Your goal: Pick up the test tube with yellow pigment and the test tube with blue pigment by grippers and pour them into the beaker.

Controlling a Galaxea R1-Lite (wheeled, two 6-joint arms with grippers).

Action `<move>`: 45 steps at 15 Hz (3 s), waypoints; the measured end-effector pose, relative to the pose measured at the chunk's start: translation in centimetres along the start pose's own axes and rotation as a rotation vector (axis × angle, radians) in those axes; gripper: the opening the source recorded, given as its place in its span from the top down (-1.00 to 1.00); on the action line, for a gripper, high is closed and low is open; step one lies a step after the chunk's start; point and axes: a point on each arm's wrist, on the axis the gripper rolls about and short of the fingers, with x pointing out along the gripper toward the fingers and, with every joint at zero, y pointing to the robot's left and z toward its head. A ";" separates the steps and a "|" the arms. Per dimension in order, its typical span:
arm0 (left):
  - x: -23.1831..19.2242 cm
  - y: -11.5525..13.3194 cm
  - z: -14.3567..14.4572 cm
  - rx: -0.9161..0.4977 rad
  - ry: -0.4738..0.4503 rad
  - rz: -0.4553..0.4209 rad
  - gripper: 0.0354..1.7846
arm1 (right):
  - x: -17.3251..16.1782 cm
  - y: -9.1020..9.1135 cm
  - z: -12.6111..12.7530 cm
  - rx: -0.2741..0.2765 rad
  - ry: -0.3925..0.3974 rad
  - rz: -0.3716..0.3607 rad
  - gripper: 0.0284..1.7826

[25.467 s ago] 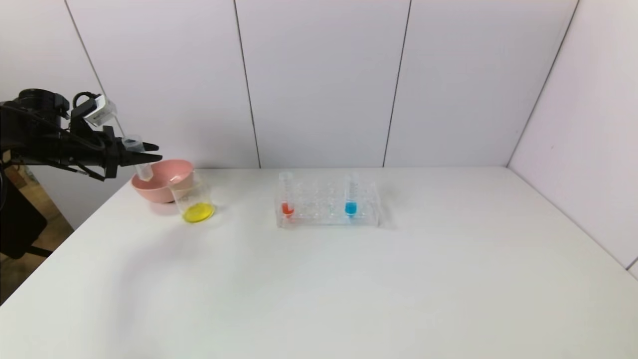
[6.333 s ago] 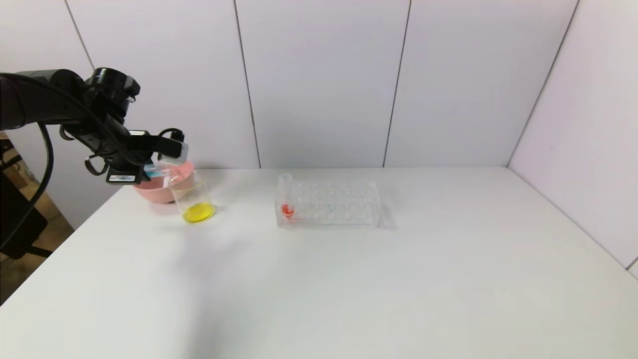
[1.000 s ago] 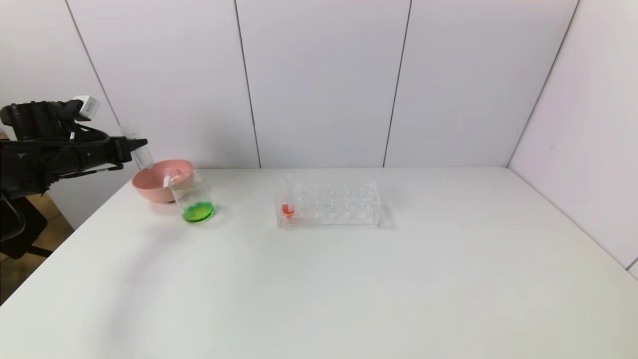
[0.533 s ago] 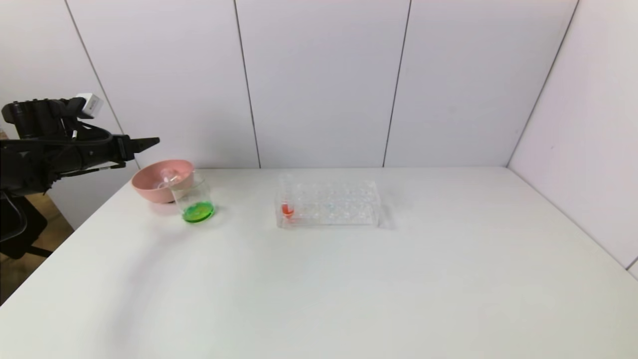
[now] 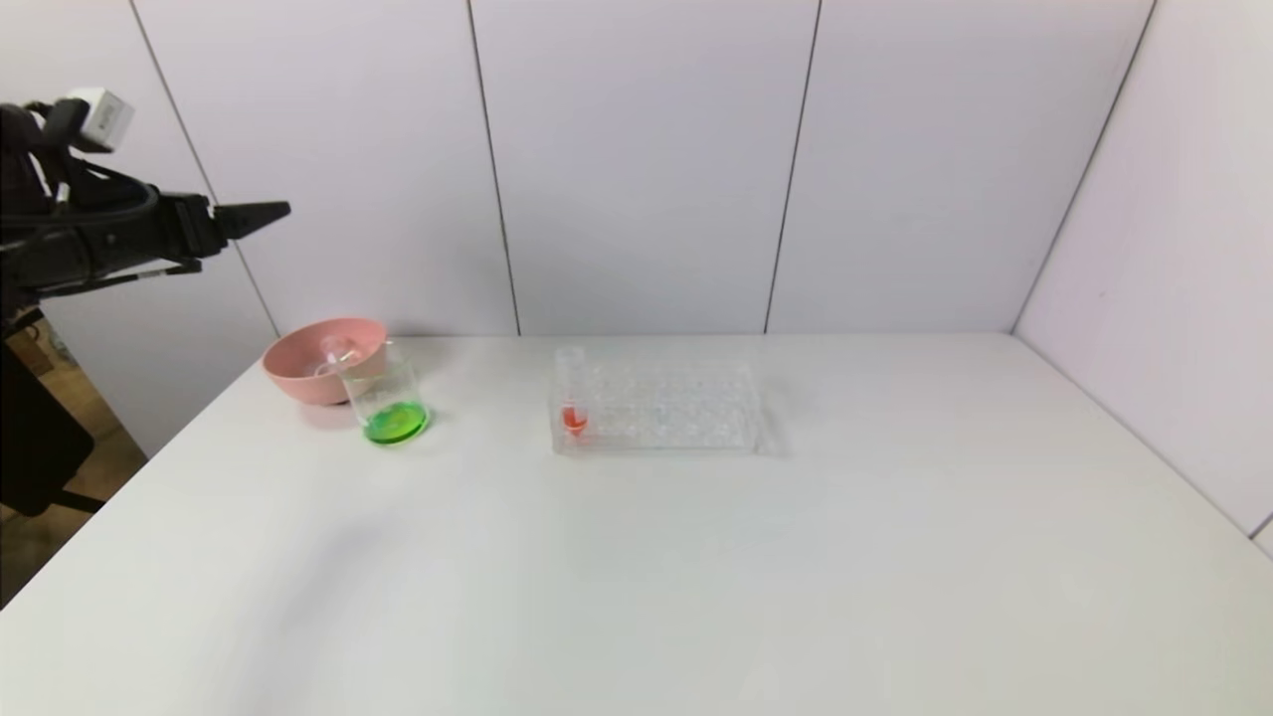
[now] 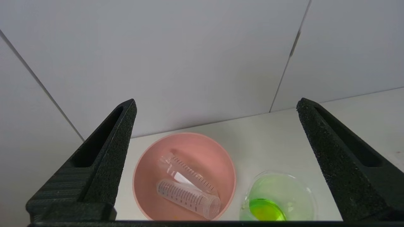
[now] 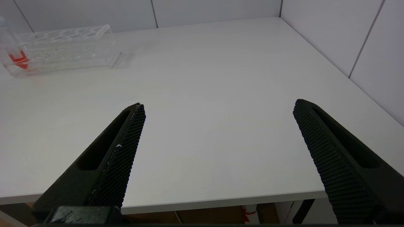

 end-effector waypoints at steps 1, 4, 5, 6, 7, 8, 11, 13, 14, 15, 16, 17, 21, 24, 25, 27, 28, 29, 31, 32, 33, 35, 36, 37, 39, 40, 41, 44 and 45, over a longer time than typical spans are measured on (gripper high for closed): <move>-1.6 -1.3 2.1 0.013 -0.028 -0.011 -0.98 | 0.0 0.0 0.0 0.000 0.000 0.000 -0.92; -7.9 -6.5 8.1 0.040 -0.124 -0.063 -0.98 | 0.0 0.0 0.0 0.000 0.000 0.000 -0.92; -10.9 -9.0 9.9 0.052 -0.167 -0.090 -0.98 | 0.0 0.0 0.0 0.000 0.000 0.000 -0.92; -14.2 -11.6 11.2 0.064 -0.209 -0.121 -0.98 | 0.0 0.0 0.0 0.000 0.000 0.000 -0.92; -17.5 -13.9 11.8 0.074 -0.246 -0.149 -0.98 | 0.0 0.0 0.0 0.000 0.000 0.000 -0.92; -20.9 -15.9 11.9 0.081 -0.274 -0.166 -0.98 | 0.0 0.0 0.0 0.000 0.000 0.000 -0.92; -30.3 -20.1 8.1 0.071 -0.272 -0.142 -0.98 | 0.0 0.0 0.0 0.000 0.000 0.000 -0.92; -33.4 -21.1 2.2 0.030 -0.153 -0.017 -0.98 | 0.0 0.0 0.0 0.000 0.000 0.000 -0.92; -34.0 -21.2 -0.5 0.015 -0.100 0.036 -0.98 | 0.0 0.0 0.0 0.000 0.000 0.000 -0.92; -34.3 -21.2 -3.4 0.009 -0.065 0.094 -0.98 | 0.0 0.0 0.0 0.000 0.000 0.000 -0.92; -34.3 -21.1 -5.9 0.006 -0.045 0.146 -0.98 | 0.0 0.0 0.0 0.000 0.000 0.000 -0.92; -34.0 -20.9 -8.6 0.002 -0.026 0.198 -0.98 | 0.0 0.0 0.0 0.000 0.000 0.000 -0.92; -33.1 -20.5 -15.4 0.008 -0.093 0.303 -0.98 | 0.0 0.0 0.0 0.000 0.000 0.000 -0.92; -33.8 -20.7 -17.8 -0.007 -0.053 0.304 -0.98 | 0.0 0.0 0.0 0.000 0.000 0.000 -0.92; -34.1 -20.8 -18.8 -0.025 -0.004 0.294 -0.98 | 0.0 0.0 0.0 0.000 0.000 0.000 -0.92; -34.4 -20.9 -19.4 -0.039 0.020 0.286 -0.98 | 0.0 0.0 0.0 0.000 0.000 0.000 -0.92; -34.4 -20.9 -19.5 -0.037 0.010 0.287 -0.98 | 0.0 0.0 0.0 0.000 0.000 0.000 -0.92; -34.5 -20.9 -19.4 -0.048 -0.003 0.288 -0.98 | 0.0 0.0 0.0 0.000 0.000 0.000 -0.92; -34.5 -20.9 -19.5 -0.094 -0.024 0.292 -0.98 | 0.0 0.0 0.0 0.000 0.000 0.000 -0.92; -34.5 -20.9 -19.5 -0.109 -0.030 0.293 -0.98 | 0.0 0.0 0.0 0.000 0.000 0.000 -0.92; -34.5 -20.9 -19.5 -0.111 -0.030 0.293 -0.98 | 0.0 0.0 0.0 0.000 0.000 0.000 -0.92; -34.5 -20.9 -19.5 -0.111 -0.030 0.293 -0.98 | 0.0 0.0 0.0 0.000 0.000 0.000 -0.92; -34.5 -20.9 -19.5 -0.111 -0.030 0.292 -0.98 | 0.0 0.0 0.0 0.000 0.000 0.000 -0.92; -34.5 -20.9 -19.5 -0.111 -0.030 0.292 -0.98 | 0.0 0.0 0.0 0.000 0.000 0.000 -0.92; -34.5 -20.9 -19.5 -0.111 -0.030 0.293 -0.98 | 0.0 0.0 0.0 -0.001 0.000 0.000 -0.92; -34.5 -20.9 -19.5 -0.111 -0.030 0.293 -0.98 | 0.0 0.0 0.0 0.000 0.000 0.000 -0.92; -34.5 -20.9 -19.5 -0.111 -0.030 0.293 -0.98 | 0.0 0.0 0.0 0.001 0.000 0.000 -0.92; -34.5 -20.9 -19.5 -0.111 -0.029 0.292 -0.98 | 0.0 0.0 0.0 0.000 0.000 0.001 -0.92; -34.5 -20.9 -19.5 -0.111 -0.029 0.292 -0.98 | 0.0 0.0 0.0 0.000 0.000 0.001 -0.92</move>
